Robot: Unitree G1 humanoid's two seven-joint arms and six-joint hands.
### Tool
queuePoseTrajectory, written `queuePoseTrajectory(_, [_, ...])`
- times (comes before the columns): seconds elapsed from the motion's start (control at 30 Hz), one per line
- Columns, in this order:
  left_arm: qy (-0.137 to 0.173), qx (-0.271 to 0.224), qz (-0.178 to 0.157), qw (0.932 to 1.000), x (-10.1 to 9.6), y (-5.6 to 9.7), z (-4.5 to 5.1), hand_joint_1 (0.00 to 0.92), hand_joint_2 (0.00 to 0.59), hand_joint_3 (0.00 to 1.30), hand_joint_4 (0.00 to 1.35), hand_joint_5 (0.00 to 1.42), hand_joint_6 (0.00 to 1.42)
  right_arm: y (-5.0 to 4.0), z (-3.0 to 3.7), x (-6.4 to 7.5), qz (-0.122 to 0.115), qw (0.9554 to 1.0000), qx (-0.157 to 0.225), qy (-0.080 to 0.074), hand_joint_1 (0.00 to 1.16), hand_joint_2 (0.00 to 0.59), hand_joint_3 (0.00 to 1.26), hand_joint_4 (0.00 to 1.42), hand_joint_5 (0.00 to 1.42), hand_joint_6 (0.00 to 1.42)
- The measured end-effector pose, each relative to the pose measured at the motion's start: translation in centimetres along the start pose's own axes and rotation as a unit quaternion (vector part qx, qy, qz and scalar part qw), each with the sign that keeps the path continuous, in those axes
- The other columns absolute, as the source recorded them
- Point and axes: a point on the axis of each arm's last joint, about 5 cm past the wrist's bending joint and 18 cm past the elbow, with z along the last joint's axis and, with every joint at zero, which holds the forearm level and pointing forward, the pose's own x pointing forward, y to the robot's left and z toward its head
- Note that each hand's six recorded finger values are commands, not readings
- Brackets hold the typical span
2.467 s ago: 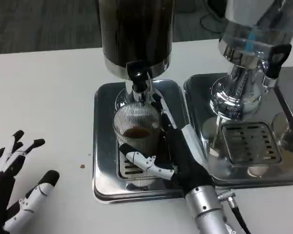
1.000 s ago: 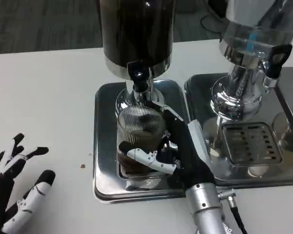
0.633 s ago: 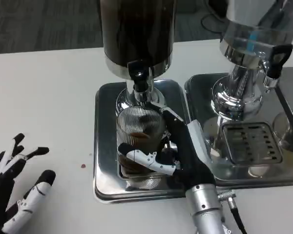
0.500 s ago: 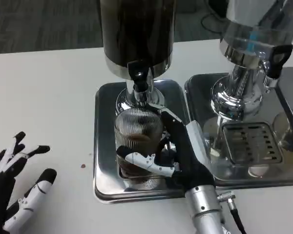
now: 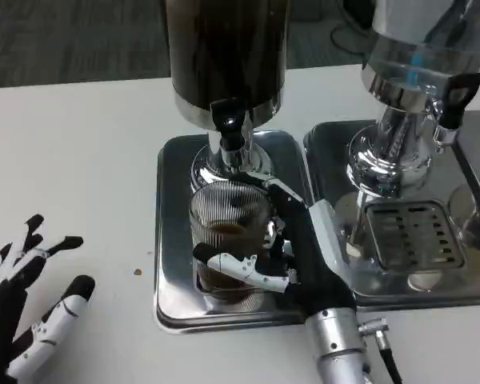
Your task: Grasp the cup under the faucet to collect the drink, then remove the cup.
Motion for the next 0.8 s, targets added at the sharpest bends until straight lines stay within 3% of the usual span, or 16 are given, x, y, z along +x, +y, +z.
queuePoseTrajectory(0.3, [-0.002, -0.002, -0.003, 1.0, 0.3, -0.1, -0.06, 0.0, 0.232, 0.29, 0.0, 0.07, 0.0, -0.52, 0.03, -1.0, -0.009, 0.9991, -0.038, -0.015, 1.0, 0.145, 0.45, 0.56, 0.85, 1.31])
queuePoseTrajectory(0.57, [-0.006, -0.005, -0.013, 0.9999, 0.8, -0.5, -0.02, 0.0, 0.232, 0.28, 0.0, 0.07, 0.0, -0.82, 0.01, -1.8, -0.024, 0.999, -0.037, -0.013, 1.0, 0.144, 0.45, 0.57, 0.86, 1.32])
queuePoseTrajectory(0.8, [-0.011, -0.001, -0.023, 0.9997, 1.0, -0.7, 0.05, 0.0, 0.226, 0.25, 0.0, 0.06, 0.0, -1.21, 0.32, -1.9, -0.03, 0.997, -0.059, -0.039, 1.0, 0.144, 0.47, 0.58, 0.87, 1.32])
